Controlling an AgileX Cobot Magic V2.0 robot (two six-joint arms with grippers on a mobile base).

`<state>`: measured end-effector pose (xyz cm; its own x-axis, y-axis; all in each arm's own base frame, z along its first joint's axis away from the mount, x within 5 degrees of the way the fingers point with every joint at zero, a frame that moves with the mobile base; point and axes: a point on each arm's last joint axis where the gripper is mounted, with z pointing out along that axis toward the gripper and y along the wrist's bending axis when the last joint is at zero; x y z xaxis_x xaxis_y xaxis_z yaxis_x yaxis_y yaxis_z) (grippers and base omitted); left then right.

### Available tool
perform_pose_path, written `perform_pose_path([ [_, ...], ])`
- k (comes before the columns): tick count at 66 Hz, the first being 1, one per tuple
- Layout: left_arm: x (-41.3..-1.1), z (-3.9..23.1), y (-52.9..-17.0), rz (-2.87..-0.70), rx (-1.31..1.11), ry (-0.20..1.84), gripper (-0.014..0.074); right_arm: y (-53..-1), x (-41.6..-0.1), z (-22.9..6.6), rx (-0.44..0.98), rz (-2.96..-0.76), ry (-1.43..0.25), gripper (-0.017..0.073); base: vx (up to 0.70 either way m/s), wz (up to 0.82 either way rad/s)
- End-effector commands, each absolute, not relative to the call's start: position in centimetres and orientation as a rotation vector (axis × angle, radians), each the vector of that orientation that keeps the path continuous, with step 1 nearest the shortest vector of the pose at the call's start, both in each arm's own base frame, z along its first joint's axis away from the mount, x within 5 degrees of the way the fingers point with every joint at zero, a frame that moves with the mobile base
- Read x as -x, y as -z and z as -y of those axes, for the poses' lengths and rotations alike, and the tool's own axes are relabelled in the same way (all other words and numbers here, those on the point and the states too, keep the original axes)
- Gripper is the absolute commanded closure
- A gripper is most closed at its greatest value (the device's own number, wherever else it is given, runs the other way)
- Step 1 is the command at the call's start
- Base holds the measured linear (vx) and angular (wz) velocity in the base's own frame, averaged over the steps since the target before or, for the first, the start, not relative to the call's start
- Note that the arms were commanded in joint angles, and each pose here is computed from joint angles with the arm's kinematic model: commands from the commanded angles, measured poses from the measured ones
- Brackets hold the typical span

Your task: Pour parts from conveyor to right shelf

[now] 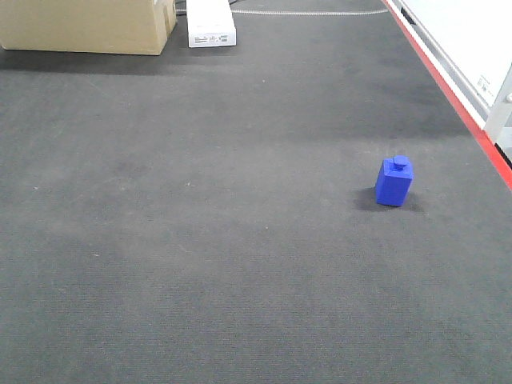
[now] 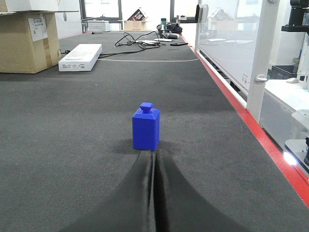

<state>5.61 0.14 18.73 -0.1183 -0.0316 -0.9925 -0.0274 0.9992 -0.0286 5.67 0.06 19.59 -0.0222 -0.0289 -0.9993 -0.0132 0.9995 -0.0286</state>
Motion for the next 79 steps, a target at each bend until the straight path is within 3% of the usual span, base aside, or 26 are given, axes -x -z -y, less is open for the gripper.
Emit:
perform_pose_path([
  [1, -5.49, -0.14, -20.10, -1.586, 0.056, 0.016, 0.0600, -20.05, -5.61, -0.04, 0.030, -1.515, 0.020, 0.0564, 0.00, 0.00],
  [79, -5.49, -0.14, -20.10, -1.586, 0.056, 0.016, 0.0600, -20.79, -5.53, -0.06, 0.030, -1.438, 0.019, 0.0564, 0.00, 0.00],
])
